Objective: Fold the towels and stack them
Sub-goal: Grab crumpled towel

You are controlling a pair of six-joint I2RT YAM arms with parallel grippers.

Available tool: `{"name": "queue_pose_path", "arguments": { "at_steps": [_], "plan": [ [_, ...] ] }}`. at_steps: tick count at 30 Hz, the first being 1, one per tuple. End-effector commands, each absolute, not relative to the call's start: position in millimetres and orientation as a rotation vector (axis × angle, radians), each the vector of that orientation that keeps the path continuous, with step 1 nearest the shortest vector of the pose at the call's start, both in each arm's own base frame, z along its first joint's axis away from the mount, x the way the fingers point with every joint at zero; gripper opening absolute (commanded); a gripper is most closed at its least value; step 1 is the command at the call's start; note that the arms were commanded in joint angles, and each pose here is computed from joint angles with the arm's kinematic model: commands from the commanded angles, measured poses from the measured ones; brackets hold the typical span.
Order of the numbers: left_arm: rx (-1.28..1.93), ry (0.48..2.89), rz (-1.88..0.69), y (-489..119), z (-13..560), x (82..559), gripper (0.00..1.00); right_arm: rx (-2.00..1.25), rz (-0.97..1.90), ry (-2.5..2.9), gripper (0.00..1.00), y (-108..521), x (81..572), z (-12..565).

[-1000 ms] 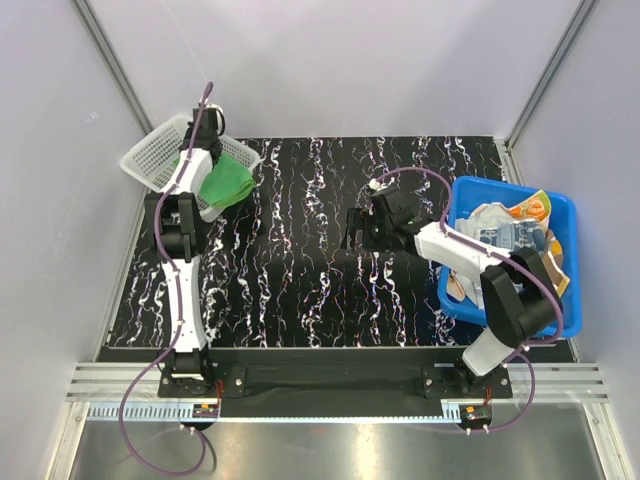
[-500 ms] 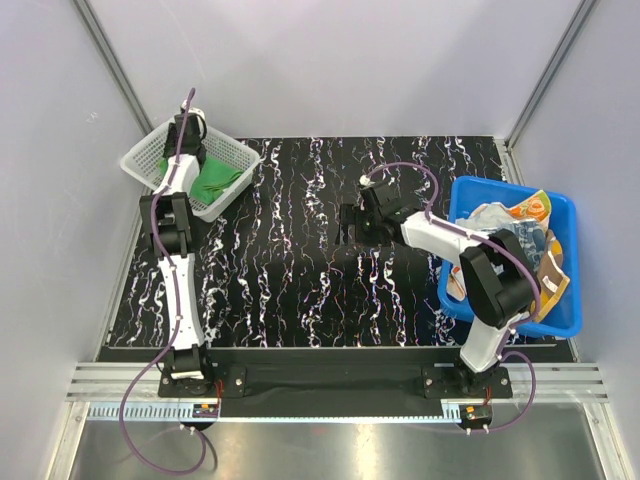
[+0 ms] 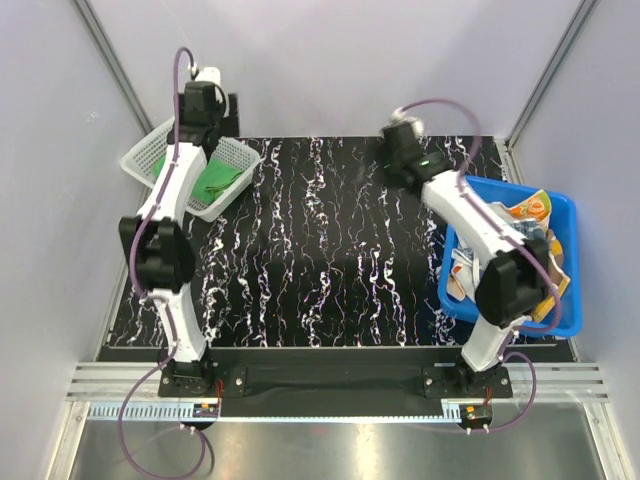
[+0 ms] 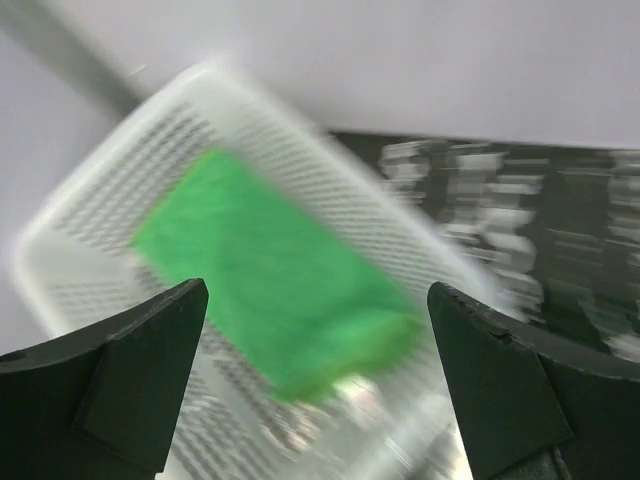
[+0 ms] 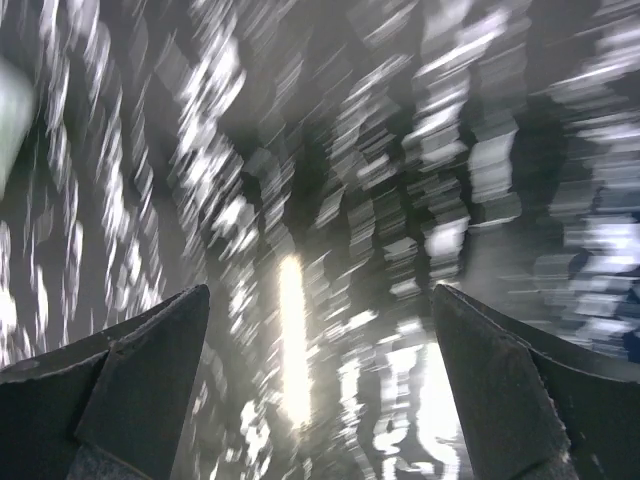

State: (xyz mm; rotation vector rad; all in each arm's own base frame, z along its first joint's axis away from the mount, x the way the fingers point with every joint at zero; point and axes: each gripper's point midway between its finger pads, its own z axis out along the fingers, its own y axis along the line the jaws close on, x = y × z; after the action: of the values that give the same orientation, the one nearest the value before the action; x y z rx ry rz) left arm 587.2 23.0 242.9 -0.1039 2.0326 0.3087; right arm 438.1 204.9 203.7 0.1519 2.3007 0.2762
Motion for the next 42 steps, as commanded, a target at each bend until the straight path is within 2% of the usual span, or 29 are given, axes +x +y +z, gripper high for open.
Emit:
{"name": "queue_pose_path", "arguments": {
  "at_steps": [1,5,8,10,15,19,21,23,24,26,27,30,35,38,40,42],
  "plan": [
    [-0.060,1.965,-0.176,-66.3,307.2,519.1,0.99,0.483,-0.018,2.241,0.98,79.0,421.7,243.3],
    [0.093,1.922,-0.356,-118.0,315.1,452.7,0.99,0.689,-0.234,2.199,0.95,-21.6,392.2,246.9],
    [0.141,1.934,-0.455,-139.3,313.1,408.5,0.99,0.917,-0.279,2.197,0.86,-90.0,356.5,220.9],
    [0.152,1.946,-0.546,-149.5,310.6,384.0,0.99,0.980,-0.237,2.206,0.81,-101.3,348.1,204.2],
    [0.265,2.013,-0.804,-191.9,307.9,339.1,0.99,1.083,-0.129,2.288,0.79,-117.1,344.3,134.7],
    [0.382,2.084,-0.801,-208.2,297.9,316.5,0.99,1.102,-0.194,2.355,0.78,-130.6,346.3,98.8],
    [0.389,2.113,-0.764,-204.3,289.6,313.4,0.99,1.112,-0.174,2.390,0.64,-133.6,346.5,82.6],
    [0.392,2.138,-0.731,-200.4,278.0,312.2,0.98,1.087,-0.186,2.387,0.44,-137.6,349.4,83.5],
    [0.385,2.143,-0.713,-198.1,275.1,312.4,0.98,1.078,-0.202,2.376,0.25,-140.3,350.0,86.8],
    [0.384,2.162,-0.712,-198.8,267.4,309.9,0.98,1.036,-0.220,2.346,0.13,-144.7,353.4,103.4],
    [0.387,2.171,-0.705,-199.6,263.5,309.4,0.98,1.018,-0.212,2.332,0.01,-144.7,355.7,111.8],
    [0.360,2.200,-0.678,-198.1,255.6,311.6,0.97,0.982,-0.209,2.260,0.00,-147.3,360.8,154.6],
    [0.367,2.188,-0.684,-202.5,251.2,311.9,0.98,0.913,-0.130,2.134,0.13,-138.6,363.7,235.7],
    [0.364,2.137,-0.697,-203.2,253.1,311.7,0.99,0.887,-0.054,2.073,0.20,-126.7,361.1,265.5],
    [0.364,2.107,-0.723,-205.4,258.2,309.3,0.99,0.891,-0.025,2.055,0.20,-121.7,357.8,273.6],
    [0.376,2.099,-0.738,-206.9,262.1,306.0,0.99,0.893,-0.004,2.041,0.11,-117.6,354.1,280.3]
  ]
}}
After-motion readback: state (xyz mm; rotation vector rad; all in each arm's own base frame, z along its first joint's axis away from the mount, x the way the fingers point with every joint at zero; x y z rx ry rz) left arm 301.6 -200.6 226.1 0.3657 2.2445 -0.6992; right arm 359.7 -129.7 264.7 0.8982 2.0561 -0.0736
